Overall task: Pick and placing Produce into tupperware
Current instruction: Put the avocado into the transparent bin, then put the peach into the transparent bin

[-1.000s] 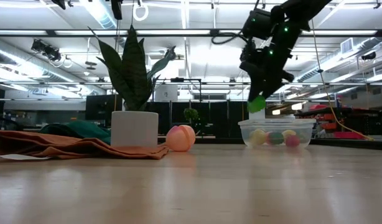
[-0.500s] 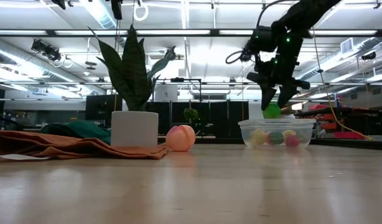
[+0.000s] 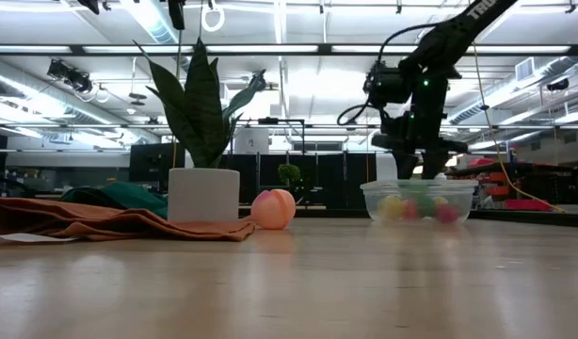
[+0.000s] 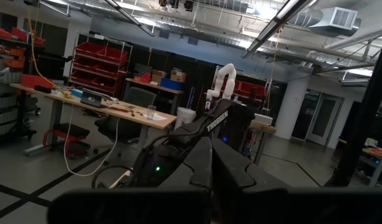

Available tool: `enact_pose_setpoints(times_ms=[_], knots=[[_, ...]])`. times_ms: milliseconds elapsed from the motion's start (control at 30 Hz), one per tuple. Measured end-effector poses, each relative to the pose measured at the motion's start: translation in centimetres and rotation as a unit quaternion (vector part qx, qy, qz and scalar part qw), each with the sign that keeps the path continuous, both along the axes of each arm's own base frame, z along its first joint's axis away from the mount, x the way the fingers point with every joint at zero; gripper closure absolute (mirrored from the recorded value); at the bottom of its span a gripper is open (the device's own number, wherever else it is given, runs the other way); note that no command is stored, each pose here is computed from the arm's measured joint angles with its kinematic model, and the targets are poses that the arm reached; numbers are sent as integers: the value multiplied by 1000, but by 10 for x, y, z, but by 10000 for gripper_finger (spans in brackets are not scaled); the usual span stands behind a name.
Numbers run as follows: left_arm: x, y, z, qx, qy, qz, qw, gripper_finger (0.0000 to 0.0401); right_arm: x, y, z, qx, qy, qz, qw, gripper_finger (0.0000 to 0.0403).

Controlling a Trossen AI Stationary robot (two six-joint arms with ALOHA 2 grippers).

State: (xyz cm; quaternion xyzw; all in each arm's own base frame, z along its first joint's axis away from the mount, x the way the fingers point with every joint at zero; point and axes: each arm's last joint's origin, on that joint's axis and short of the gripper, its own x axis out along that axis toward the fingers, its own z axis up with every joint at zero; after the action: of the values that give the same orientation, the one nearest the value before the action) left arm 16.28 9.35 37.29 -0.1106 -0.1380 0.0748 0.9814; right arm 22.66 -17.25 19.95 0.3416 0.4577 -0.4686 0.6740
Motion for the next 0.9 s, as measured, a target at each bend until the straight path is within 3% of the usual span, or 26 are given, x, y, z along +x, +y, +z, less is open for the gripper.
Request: enact_pose_setpoints(times_ms=[267, 567, 900], knots=[[0, 0, 0, 0, 0, 0, 1000, 376, 4, 1, -8, 8, 17, 23, 1000, 215], [0, 0, 0, 0, 0, 0, 1000, 392, 2, 3, 1, -3, 4, 30, 1000, 161], [0, 0, 0, 0, 0, 0, 1000, 379, 4, 5, 1, 24, -14, 47, 998, 151]])
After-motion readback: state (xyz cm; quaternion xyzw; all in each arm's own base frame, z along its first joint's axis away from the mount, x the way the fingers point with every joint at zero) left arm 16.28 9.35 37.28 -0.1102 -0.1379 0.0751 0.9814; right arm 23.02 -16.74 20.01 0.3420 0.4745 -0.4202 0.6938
